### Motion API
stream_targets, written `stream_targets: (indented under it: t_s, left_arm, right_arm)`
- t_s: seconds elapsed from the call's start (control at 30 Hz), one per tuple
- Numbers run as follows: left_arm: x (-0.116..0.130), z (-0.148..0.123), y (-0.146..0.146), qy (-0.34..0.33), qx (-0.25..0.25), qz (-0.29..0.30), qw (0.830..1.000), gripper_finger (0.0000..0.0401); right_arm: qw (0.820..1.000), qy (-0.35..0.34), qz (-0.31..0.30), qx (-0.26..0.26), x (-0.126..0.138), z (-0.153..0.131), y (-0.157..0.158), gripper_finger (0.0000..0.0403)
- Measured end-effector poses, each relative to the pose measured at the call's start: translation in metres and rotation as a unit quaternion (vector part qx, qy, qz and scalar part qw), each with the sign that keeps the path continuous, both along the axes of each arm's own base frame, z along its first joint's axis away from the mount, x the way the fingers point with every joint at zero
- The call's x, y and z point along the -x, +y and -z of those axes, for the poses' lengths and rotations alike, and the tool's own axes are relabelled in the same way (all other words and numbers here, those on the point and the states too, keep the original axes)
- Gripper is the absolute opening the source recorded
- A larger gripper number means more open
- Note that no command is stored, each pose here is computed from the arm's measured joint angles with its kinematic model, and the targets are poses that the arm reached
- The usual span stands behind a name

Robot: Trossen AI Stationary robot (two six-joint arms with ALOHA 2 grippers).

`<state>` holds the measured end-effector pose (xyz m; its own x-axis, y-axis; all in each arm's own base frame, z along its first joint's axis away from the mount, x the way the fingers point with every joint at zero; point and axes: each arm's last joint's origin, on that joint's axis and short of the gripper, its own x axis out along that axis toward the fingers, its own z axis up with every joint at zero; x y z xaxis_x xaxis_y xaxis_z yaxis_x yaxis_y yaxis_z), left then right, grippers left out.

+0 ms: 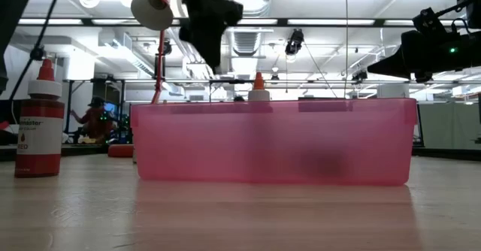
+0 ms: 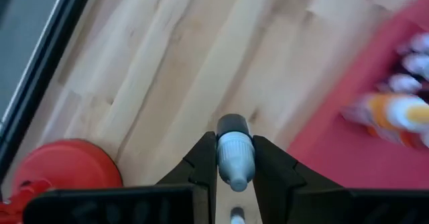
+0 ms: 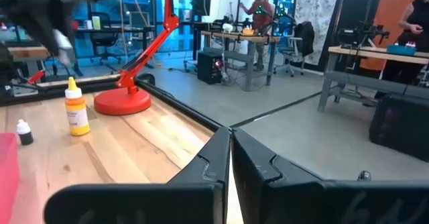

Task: Pick & Place food coloring
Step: Put the small black food coloring bottle in the red bin

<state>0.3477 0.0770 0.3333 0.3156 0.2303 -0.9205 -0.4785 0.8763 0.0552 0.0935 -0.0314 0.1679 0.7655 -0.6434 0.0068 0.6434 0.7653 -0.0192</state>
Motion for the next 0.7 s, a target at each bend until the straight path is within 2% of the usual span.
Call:
stream_targets:
  t_s: [0.3,0.7]
  left_arm:
    - [0.002,-0.016,-0.062,-0.006,-0.029,0.114,0.993,0.0044]
    - [-0.013,-0.011,-0.128,-0.016,0.000,0.155,0.988,0.0044]
  right_arm:
    - [1.000,0.004,0.000,0.000,0.000,0.001,0.000,0.0009]
    - [1.000,0.006,0.000,0.003,0.000,0.001,0.000,0.0009]
